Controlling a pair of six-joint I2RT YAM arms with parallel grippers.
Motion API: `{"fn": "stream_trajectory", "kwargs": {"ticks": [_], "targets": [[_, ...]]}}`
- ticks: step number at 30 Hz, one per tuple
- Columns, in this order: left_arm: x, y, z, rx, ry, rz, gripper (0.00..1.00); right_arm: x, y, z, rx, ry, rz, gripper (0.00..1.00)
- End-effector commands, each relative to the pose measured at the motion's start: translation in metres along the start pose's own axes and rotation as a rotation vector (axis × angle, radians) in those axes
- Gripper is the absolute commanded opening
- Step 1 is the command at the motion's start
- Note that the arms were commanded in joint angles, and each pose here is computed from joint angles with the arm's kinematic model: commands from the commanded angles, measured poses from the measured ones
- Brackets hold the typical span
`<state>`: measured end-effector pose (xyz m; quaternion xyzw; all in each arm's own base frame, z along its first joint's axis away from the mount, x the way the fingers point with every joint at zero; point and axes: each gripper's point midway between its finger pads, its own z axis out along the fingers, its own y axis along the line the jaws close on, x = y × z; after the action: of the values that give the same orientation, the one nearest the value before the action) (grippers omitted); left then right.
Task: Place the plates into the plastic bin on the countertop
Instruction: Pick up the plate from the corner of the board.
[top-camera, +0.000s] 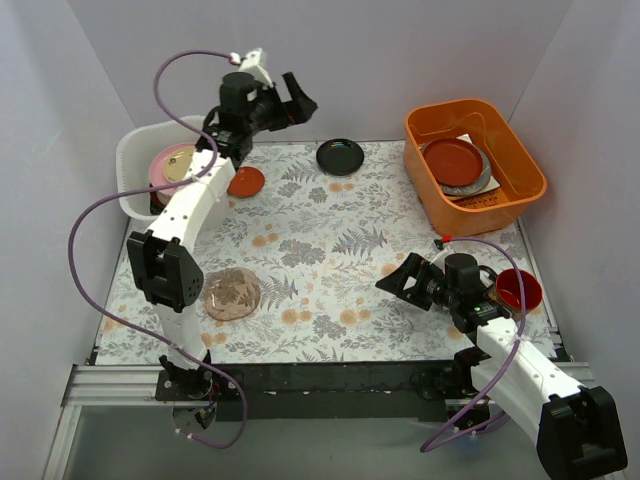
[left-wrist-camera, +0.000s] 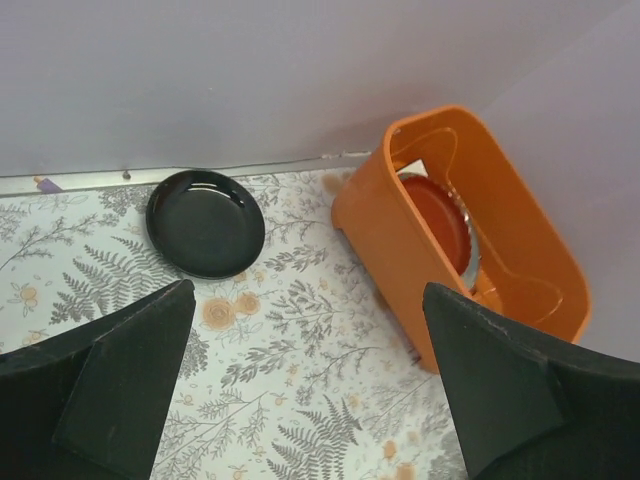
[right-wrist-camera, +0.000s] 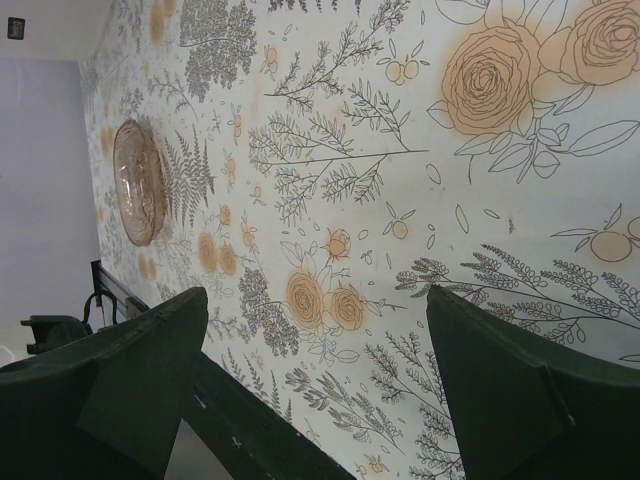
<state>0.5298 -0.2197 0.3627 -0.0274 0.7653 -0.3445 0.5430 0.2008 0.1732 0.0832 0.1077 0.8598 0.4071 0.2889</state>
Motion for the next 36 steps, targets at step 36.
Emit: {"fn": "stream_trajectory", "kwargs": {"ticks": [36], "targets": [[0.218,0.076,0.108,-0.184,0.457,-0.123,0.97,-0.002,0.002,0.001,-0.028,-0.012,-0.036,0.98]]}}
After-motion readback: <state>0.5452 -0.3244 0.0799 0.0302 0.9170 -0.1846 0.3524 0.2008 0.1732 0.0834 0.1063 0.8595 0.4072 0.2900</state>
